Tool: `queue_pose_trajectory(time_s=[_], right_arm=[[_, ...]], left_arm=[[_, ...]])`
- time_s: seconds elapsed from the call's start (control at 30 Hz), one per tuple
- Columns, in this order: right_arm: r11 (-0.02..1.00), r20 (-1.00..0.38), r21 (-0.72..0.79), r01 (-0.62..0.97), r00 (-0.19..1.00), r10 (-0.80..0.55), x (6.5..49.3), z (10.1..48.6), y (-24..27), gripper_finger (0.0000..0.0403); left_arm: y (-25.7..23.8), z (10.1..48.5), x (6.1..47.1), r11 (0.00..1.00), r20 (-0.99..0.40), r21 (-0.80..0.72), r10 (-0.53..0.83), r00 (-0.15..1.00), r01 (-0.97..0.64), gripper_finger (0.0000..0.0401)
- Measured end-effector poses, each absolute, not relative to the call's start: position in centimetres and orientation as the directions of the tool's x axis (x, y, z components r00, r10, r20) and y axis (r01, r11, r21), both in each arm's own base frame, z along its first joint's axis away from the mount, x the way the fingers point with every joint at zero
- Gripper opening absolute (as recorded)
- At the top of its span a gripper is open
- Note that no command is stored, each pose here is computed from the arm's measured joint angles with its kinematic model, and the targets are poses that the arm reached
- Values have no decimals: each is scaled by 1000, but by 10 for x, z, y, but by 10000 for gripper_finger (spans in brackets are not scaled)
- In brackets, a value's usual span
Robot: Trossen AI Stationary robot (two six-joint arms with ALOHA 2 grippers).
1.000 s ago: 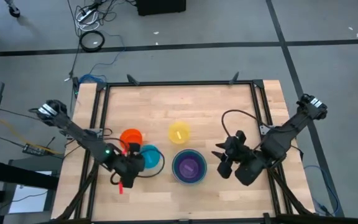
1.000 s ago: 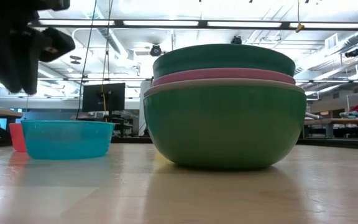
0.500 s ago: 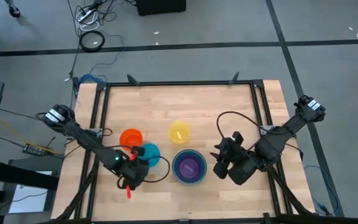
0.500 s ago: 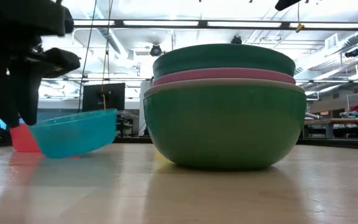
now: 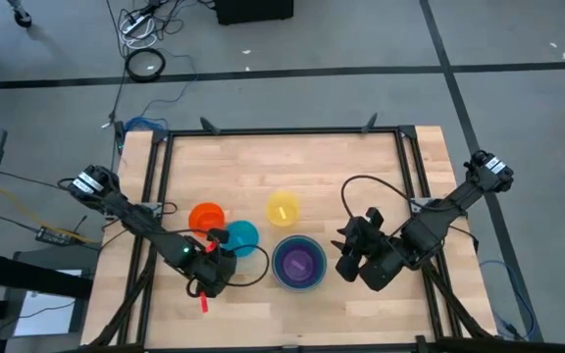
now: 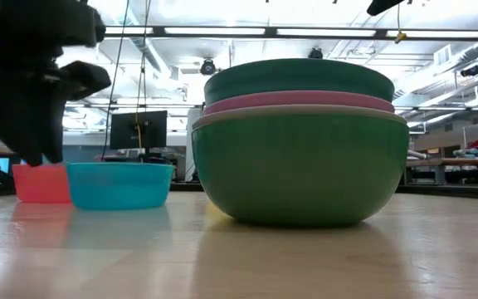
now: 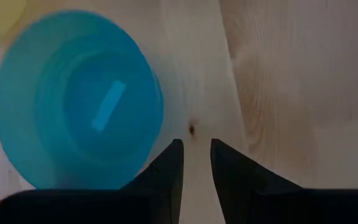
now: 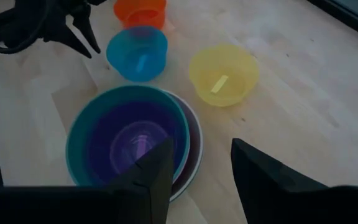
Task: Nest bowls inside each other
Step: Stack the light blue bowl on top of the light violet bowl
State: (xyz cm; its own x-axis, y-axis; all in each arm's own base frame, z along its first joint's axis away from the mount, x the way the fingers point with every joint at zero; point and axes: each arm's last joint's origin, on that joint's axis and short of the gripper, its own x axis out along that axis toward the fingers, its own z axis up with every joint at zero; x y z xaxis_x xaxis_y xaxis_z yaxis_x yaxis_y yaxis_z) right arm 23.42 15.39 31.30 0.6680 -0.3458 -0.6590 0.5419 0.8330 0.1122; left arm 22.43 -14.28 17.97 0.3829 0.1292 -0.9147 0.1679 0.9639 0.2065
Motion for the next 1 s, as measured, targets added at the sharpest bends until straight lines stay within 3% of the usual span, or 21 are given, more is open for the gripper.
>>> queue_pose_trajectory(time_s=[0.3,0.53,0.77,1.0], right_arm=[[834,-659,107,541,667,-348,235,313,153,150],[833,-660,110,542,667,-347,235,313,153,149],[833,-663,111,542,665,-344,235,313,153,150],[834,-665,113,540,665,-341,235,313,153,150]], left_arm=[[-141,212,238,931,-886,303,198,420,201,104],[-122,203,245,928,-912,322,252,323,185,140],[-123,188,252,943,-956,227,168,240,244,147],[-123,185,257,948,-954,216,153,259,235,147]])
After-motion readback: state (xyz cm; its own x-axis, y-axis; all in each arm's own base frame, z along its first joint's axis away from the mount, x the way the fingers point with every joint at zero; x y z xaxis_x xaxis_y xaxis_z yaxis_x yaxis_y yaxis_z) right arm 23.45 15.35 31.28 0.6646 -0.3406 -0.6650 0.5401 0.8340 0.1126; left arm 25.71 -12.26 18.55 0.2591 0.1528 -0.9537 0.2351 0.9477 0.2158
